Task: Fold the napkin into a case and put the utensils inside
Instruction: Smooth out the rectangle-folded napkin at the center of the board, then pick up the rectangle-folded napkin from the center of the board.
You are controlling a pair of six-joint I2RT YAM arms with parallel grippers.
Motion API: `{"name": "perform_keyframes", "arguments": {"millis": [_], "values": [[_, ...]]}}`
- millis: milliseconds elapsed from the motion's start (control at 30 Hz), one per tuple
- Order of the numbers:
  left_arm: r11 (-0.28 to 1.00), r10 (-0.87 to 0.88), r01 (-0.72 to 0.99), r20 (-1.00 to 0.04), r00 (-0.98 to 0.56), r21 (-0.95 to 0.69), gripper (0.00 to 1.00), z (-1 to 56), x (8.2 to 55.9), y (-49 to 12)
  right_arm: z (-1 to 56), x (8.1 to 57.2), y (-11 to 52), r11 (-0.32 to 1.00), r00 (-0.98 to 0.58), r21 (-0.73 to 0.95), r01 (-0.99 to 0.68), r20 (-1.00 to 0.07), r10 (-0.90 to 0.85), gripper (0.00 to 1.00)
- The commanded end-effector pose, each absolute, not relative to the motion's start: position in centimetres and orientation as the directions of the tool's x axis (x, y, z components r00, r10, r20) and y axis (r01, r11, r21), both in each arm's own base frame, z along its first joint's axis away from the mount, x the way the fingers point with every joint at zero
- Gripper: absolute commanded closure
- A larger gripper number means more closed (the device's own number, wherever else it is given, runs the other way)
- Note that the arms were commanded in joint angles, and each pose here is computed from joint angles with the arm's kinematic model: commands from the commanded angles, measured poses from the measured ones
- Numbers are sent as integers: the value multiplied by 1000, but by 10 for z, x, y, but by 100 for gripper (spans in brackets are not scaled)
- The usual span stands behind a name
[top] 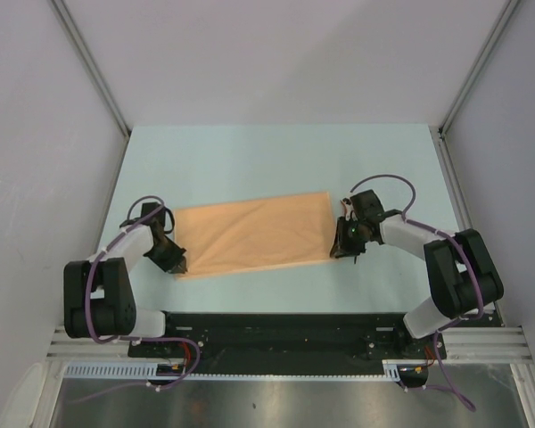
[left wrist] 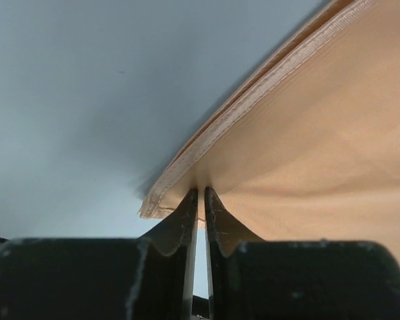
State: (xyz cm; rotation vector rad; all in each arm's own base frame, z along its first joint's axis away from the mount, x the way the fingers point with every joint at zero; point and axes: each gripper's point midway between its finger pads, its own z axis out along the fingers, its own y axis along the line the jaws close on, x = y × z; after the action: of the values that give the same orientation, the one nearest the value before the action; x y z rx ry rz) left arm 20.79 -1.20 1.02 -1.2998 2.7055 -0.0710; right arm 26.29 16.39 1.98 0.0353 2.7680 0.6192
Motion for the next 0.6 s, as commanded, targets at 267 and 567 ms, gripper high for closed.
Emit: {"name": "perform_keyframes", "arguments": {"millis": [267, 567], "values": [[681, -732, -674, -262, -629, -286, 61, 54, 220, -12, 71, 340, 158, 962, -908, 267, -63, -416, 57, 48], [785, -602, -414, -412, -684, -460, 54, 107, 255, -47, 57, 366, 164, 993, -895, 91, -79, -445, -30, 47]]}}
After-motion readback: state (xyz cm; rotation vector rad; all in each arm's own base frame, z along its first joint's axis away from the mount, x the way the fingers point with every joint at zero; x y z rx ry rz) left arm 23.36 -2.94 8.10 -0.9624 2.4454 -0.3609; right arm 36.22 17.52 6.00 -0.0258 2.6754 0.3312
